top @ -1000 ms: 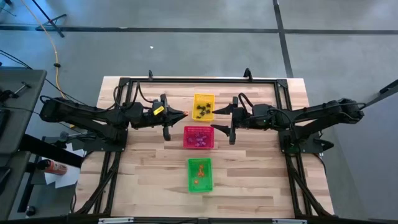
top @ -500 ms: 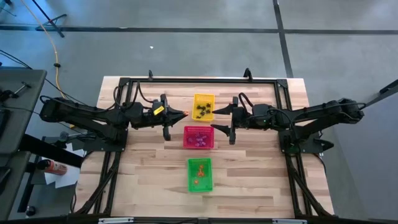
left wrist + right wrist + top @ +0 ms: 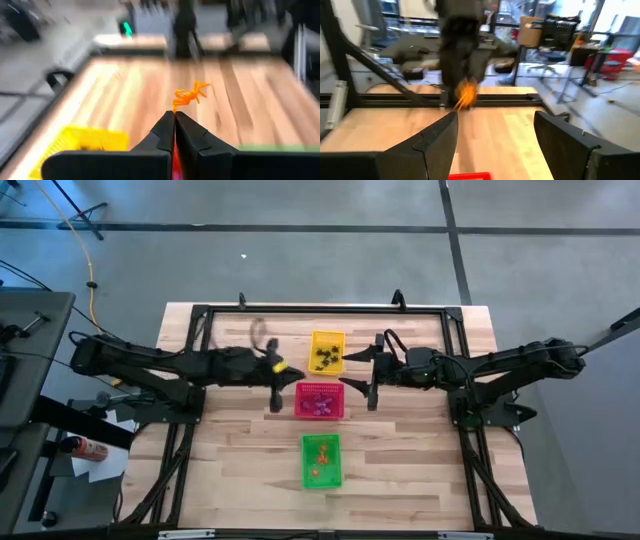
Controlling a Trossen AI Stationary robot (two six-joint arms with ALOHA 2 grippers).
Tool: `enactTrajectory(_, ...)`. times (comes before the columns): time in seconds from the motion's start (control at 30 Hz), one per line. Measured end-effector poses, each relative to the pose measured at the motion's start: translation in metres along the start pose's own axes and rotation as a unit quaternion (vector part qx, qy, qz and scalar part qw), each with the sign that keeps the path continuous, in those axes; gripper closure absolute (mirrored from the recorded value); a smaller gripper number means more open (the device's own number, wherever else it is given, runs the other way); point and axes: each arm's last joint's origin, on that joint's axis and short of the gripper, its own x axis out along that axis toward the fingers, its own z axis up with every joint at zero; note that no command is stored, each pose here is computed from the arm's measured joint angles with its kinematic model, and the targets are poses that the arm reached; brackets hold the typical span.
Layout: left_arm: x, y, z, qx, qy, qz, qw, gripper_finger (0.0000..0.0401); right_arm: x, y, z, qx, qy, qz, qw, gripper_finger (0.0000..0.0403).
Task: Sort Halloween decoration
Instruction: Put the orange spider toy into the green bin
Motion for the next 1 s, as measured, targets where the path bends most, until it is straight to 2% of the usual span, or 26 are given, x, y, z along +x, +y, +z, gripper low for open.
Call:
enactTrajectory(0.13, 0.021, -0.013, -0.002, 0.050, 0.072, -0.052, 0.995, 0.0401, -0.002, -0.002, 0.004, -0.018, -0.011, -0.024, 0.999, 0.0146)
enactTrajectory(0.27, 0.041, -0.035, -0.009, 0.129, 0.119, -0.100, 0.979, 0.0401, -0.007, -0.005, 0.008, -0.034, -0.019, -0.048, 0.998, 0.0146)
enactTrajectory(0.37, 0.057, -0.052, -0.012, 0.177, 0.125, -0.134, 0.967, 0.0401, -0.012, -0.008, 0.013, -0.034, -0.026, -0.063, 0.997, 0.0146)
enactTrajectory(0.67, 0.093, -0.099, -0.031, 0.276, 0.142, -0.231, 0.922, 0.0401, -0.016, -0.017, 0.016, -0.028, -0.029, -0.078, 0.996, 0.0146)
enactTrajectory(0.9, 0.108, -0.131, -0.051, 0.354, 0.151, -0.272, 0.882, 0.0401, -0.015, -0.018, 0.014, -0.029, -0.022, -0.079, 0.996, 0.0146)
enactTrajectory(1.0, 0.111, -0.139, -0.059, 0.373, 0.153, -0.279, 0.871, 0.0401, -0.015, -0.018, 0.014, -0.031, -0.019, -0.078, 0.996, 0.0146)
